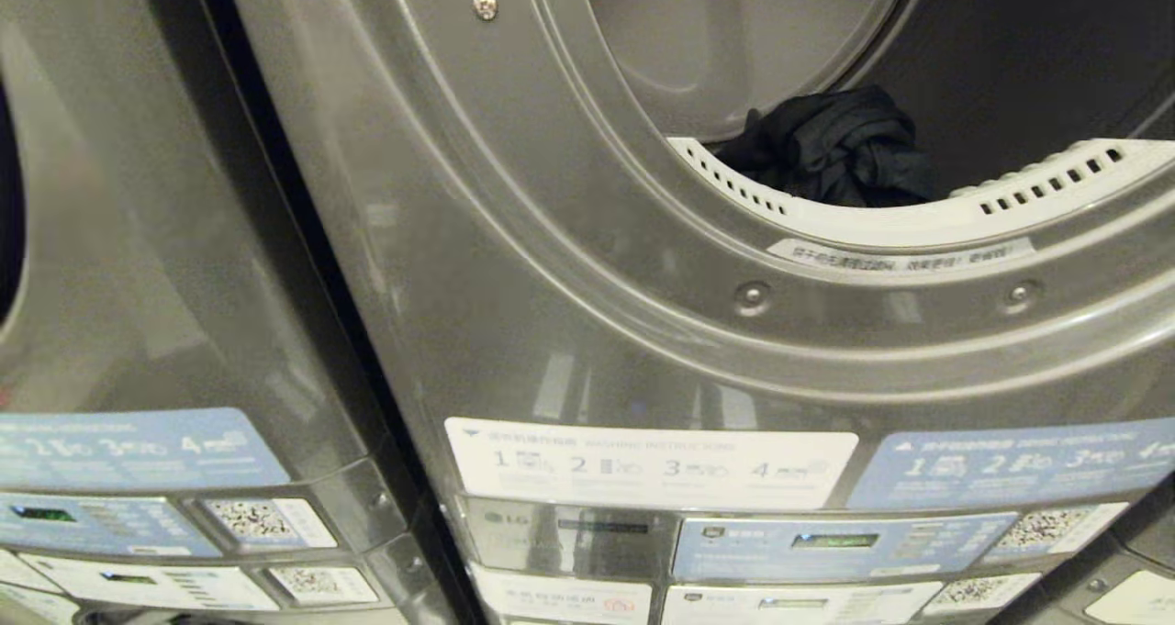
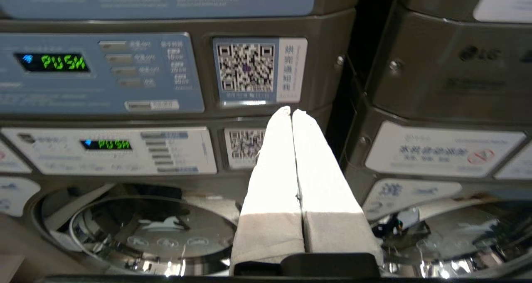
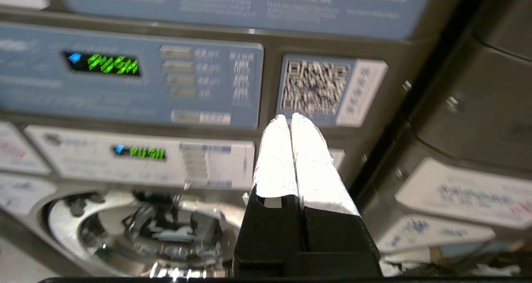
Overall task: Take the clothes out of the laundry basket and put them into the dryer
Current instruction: Close the dryer
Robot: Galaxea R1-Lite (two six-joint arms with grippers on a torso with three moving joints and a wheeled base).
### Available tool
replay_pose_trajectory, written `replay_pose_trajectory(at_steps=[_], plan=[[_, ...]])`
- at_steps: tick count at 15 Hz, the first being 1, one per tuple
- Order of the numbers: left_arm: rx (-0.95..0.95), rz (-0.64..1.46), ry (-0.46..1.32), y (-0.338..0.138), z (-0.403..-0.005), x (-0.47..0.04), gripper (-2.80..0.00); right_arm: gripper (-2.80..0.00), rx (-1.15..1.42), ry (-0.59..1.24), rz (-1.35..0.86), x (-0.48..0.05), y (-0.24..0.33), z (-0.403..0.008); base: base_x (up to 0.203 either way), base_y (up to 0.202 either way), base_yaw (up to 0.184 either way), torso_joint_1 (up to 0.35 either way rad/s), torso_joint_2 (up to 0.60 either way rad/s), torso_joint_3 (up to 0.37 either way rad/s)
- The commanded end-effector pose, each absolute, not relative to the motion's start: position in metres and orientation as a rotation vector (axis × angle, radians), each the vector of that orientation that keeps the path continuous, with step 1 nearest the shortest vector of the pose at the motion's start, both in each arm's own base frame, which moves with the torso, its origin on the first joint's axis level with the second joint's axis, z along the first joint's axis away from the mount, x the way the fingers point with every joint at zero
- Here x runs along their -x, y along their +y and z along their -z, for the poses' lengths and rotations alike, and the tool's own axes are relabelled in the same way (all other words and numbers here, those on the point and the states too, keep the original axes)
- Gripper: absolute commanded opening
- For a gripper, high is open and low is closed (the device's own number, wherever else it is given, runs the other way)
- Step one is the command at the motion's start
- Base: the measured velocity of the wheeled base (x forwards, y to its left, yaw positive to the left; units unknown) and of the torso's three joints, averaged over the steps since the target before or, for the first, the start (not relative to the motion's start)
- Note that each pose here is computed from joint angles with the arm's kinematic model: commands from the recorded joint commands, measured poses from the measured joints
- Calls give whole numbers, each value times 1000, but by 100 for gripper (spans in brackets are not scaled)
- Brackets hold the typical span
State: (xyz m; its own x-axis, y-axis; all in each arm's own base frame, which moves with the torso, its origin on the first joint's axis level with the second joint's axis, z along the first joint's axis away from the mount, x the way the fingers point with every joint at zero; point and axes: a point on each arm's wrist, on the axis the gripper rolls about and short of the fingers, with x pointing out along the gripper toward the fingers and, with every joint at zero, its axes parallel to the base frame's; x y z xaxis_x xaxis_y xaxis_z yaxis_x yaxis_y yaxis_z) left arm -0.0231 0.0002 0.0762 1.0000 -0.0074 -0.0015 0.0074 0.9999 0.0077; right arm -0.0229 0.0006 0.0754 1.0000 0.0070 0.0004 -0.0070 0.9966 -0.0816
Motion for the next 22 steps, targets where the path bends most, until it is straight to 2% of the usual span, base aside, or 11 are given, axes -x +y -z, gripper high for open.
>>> replay_pose_trajectory(at_steps=[1,15,22], plan=[[-8,7,0,0,-76,23,-280,-280,78,3,-6,23,1,-75,-201,0,0,-13,4,4],[-9,8,-2,0,-76,23,-280,-280,78,1,-8,23,1,-75,-191,0,2,1,1,3],[-71,18,-1,0,-76,23,-280,-280,81,3,-6,23,1,-75,-13,0,1,3,0,1]])
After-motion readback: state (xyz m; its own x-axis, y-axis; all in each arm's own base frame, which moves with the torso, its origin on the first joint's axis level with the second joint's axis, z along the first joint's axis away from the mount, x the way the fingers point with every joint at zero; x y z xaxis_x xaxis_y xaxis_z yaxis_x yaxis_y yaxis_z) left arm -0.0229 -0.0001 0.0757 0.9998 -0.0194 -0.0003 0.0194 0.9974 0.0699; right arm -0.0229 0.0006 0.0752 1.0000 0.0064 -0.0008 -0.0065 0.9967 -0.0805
